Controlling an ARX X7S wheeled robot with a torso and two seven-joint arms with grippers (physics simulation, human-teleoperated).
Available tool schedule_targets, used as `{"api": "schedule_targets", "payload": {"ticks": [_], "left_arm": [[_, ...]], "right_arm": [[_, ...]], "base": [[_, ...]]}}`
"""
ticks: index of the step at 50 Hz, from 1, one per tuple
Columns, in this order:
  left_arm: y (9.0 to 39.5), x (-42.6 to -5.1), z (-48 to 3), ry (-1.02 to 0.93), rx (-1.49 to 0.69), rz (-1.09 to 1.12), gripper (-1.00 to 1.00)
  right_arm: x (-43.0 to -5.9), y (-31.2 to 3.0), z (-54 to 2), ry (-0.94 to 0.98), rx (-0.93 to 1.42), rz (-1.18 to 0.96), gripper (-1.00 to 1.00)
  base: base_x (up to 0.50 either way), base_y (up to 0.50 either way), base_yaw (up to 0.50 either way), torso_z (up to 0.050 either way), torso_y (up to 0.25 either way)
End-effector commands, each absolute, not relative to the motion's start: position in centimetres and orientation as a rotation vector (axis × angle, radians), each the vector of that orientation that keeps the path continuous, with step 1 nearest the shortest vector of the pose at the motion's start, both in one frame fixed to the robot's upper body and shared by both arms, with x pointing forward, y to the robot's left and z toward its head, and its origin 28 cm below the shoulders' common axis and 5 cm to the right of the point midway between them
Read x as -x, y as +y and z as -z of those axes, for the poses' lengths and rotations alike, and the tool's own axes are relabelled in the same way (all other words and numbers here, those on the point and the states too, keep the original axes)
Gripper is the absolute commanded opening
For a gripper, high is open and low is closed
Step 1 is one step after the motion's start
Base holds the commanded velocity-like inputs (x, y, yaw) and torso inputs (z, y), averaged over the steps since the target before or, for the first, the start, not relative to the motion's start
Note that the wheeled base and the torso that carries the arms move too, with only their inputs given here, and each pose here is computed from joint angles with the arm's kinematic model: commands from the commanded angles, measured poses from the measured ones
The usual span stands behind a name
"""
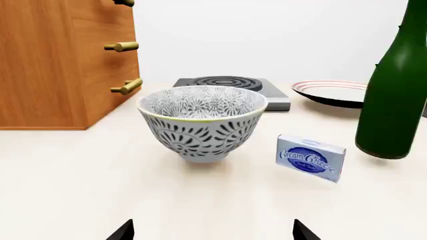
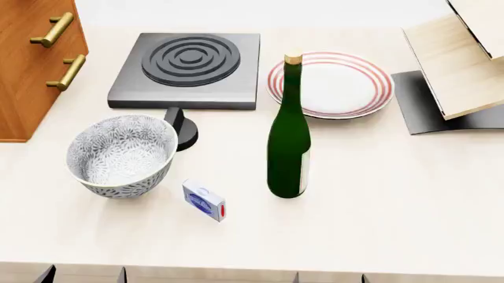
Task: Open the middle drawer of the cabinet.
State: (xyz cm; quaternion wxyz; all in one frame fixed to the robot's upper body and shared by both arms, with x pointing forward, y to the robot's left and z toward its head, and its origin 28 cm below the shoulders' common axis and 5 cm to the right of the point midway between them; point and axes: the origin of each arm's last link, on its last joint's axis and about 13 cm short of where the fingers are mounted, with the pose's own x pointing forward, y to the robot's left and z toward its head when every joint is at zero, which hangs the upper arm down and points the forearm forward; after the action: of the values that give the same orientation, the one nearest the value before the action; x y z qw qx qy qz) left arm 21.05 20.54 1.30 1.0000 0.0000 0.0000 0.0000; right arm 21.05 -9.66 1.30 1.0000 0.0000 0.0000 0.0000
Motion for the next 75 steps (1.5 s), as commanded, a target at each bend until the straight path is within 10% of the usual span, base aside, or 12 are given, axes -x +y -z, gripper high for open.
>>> {"api": "schedule_targets", "payload": {"ticks": [1, 16, 20, 75], "left_arm": [[20.5, -21.0, -1.5, -0.004, -0.006, 0.01, 1.0], [21.0, -19.2, -10.1, -0.111, -0.093, -0.026, 1.0], [22.6, -12.9, -15.1, -0.358, -0.03, -0.138, 1.0], [22.0, -13.0, -14.6, -0.335, -0.054, -0.109, 1.0]], "right_arm": [[-21.0, -9.7, -1.4, -0.005, 0.004, 0.004, 1.0], [-20.2, -10.1, -9.2, -0.164, 0.01, 0.084, 1.0], [-15.8, -10.0, -18.4, -0.494, -0.087, 0.102, 1.0], [-15.5, -10.0, -18.8, -0.491, -0.095, 0.085, 1.0]], "base": [[0.0, 0.0, 0.0, 0.0, 0.0], [0.0, 0.0, 0.0, 0.0, 0.0], [0.0, 0.0, 0.0, 0.0, 0.0], [0.39, 0.4, 0.0, 0.0, 0.0]]}}
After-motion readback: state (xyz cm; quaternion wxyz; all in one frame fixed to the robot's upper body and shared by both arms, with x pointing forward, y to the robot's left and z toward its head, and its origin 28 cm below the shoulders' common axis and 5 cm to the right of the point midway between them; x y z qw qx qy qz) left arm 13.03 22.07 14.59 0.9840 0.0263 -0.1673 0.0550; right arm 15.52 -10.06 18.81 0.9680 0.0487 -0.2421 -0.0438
